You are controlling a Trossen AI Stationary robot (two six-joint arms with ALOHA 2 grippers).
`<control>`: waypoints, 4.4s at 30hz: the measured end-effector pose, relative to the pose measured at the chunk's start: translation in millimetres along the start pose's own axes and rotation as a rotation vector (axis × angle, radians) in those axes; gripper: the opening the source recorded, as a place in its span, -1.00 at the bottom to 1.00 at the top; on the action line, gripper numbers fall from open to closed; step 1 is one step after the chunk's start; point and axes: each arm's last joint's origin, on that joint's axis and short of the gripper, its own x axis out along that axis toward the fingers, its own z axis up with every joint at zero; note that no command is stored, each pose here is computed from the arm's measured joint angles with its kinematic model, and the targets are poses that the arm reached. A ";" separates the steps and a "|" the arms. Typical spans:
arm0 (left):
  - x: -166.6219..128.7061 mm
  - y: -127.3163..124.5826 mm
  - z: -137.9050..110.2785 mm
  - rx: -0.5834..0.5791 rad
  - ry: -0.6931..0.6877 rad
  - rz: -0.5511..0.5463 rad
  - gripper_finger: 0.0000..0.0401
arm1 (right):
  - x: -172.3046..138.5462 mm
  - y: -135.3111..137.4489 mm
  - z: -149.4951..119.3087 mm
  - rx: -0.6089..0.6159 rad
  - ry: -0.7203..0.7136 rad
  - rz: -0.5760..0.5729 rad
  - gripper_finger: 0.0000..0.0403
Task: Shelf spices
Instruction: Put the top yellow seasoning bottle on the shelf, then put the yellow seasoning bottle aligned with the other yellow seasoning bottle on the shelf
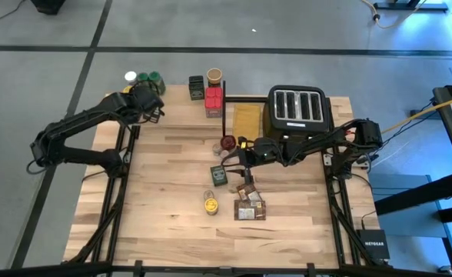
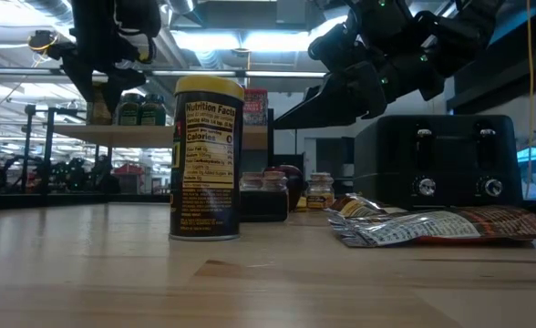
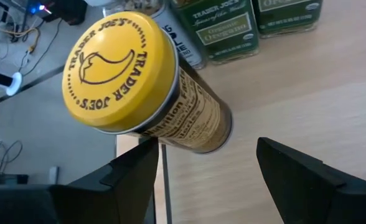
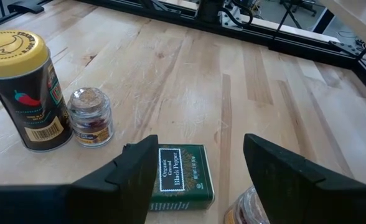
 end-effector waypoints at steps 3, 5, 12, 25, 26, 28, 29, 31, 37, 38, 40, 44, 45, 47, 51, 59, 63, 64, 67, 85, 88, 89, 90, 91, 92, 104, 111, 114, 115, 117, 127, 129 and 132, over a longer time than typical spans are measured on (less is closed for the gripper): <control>2.0 1.6 1.7 -0.005 0.001 0.006 0.32 | 0.0 0.1 0.0 0.000 0.000 0.000 0.20; 3.7 2.3 3.7 -0.010 -0.003 0.007 0.32 | 0.0 0.0 0.0 0.000 0.000 0.000 0.20; 8.6 5.1 9.7 -0.021 -0.018 0.013 0.32 | 0.0 0.0 0.0 0.000 0.000 0.000 0.20; -7.1 -8.4 -2.1 0.057 0.035 -0.182 0.32 | 0.0 0.1 0.0 0.000 0.000 0.001 0.20; -11.8 -10.8 -3.6 0.068 0.024 -0.207 0.32 | 0.0 0.1 0.0 0.000 0.000 0.001 0.20; -23.5 -15.7 -5.2 0.097 -0.014 -0.258 0.32 | 0.0 0.0 0.0 0.000 0.000 0.000 0.20; -30.1 -18.7 -6.0 0.113 -0.043 -0.291 0.32 | 0.0 0.1 0.0 0.000 0.000 0.001 0.20; -43.8 -28.0 -8.3 0.156 -0.121 -0.377 0.32 | 0.0 0.1 0.0 0.000 -0.001 0.005 0.20; -93.6 -68.7 -21.9 0.384 -0.363 -0.767 0.32 | 0.0 0.2 0.0 0.000 -0.001 0.007 0.20; -101.4 -75.6 -26.8 0.436 -0.384 -0.831 0.32 | 0.0 0.2 0.0 0.000 -0.002 0.007 0.20; -114.7 -89.7 -37.8 0.520 -0.412 -0.934 0.32 | 0.0 0.3 0.1 -0.001 -0.002 0.007 0.20; -132.8 -116.8 -61.5 0.631 -0.411 -1.068 0.32 | 0.0 0.2 0.0 0.000 -0.002 0.007 0.20; -135.7 -124.2 -67.2 0.656 -0.403 -1.097 0.32 | 0.0 0.2 0.1 -0.001 -0.002 0.007 0.20; -140.6 -138.6 -77.7 0.689 -0.378 -1.163 0.32 | 0.0 0.2 0.0 0.000 -0.002 0.007 0.20; -151.7 -163.3 -90.7 0.672 -0.346 -1.320 0.32 | 0.0 0.7 0.1 0.010 -0.004 0.020 0.20; -158.2 -185.2 -100.9 0.679 -0.271 -1.500 0.32 | 0.4 8.2 1.9 0.031 -0.029 0.132 0.20; -160.4 -186.8 -108.5 0.667 -0.197 -1.522 0.32 | 1.5 19.3 5.0 0.000 -0.037 0.146 0.20; -161.5 -187.4 -111.1 0.677 -0.197 -1.523 0.32 | 1.7 21.3 5.8 -0.012 -0.039 0.144 0.20; -163.6 -192.3 -122.9 0.756 -0.228 -1.515 0.32 | 2.0 23.3 6.5 -0.020 -0.039 0.134 0.20; -149.0 -217.1 -157.1 0.960 -0.308 -1.316 0.32 | 1.9 22.6 6.7 -0.019 -0.042 0.130 0.20; -145.2 -219.3 -161.0 0.974 -0.279 -1.289 0.32 | 2.0 22.6 6.7 -0.019 -0.042 0.130 0.20; -144.1 -220.8 -162.2 0.976 -0.275 -1.285 0.32 | 2.0 22.6 6.6 -0.019 -0.042 0.130 0.20; -143.3 -223.0 -163.2 0.974 -0.276 -1.285 0.32 | 2.0 22.6 6.7 -0.019 -0.042 0.130 0.20; -143.2 -224.3 -163.6 0.972 -0.279 -1.288 0.32 | 2.0 22.7 6.6 -0.019 -0.041 0.130 0.20; -142.8 -225.2 -164.1 0.973 -0.279 -1.287 0.32 | 2.0 22.7 6.6 -0.019 -0.041 0.130 0.20; -137.9 -228.3 -159.3 0.895 -0.232 -1.269 0.08 | 2.0 22.6 6.7 -0.019 -0.042 0.129 0.20; -148.2 -211.2 -140.5 0.858 -0.178 -1.176 0.08 | 2.0 22.6 6.6 -0.019 -0.041 0.129 0.20; -159.9 -192.5 -124.1 0.815 -0.237 -1.112 0.09 | 2.0 22.6 6.6 -0.019 -0.041 0.129 0.20; -164.0 -185.6 -118.3 0.789 -0.257 -1.099 0.10 | 2.0 22.7 6.5 -0.019 -0.040 0.130 0.20; -169.7 -169.5 -107.7 0.733 -0.294 -1.067 0.10 | 2.0 22.7 6.3 -0.018 -0.038 0.130 0.20; -160.0 -88.8 -69.4 0.455 -0.347 -0.846 0.10 | 1.9 22.9 5.3 -0.017 -0.028 0.132 0.20; -154.6 -74.1 -62.2 0.379 -0.357 -0.788 0.10 | 1.9 22.9 5.3 -0.017 -0.028 0.132 0.20; -144.4 -53.2 -50.9 0.258 -0.368 -0.696 0.10 | 1.9 22.9 5.3 -0.017 -0.028 0.132 0.20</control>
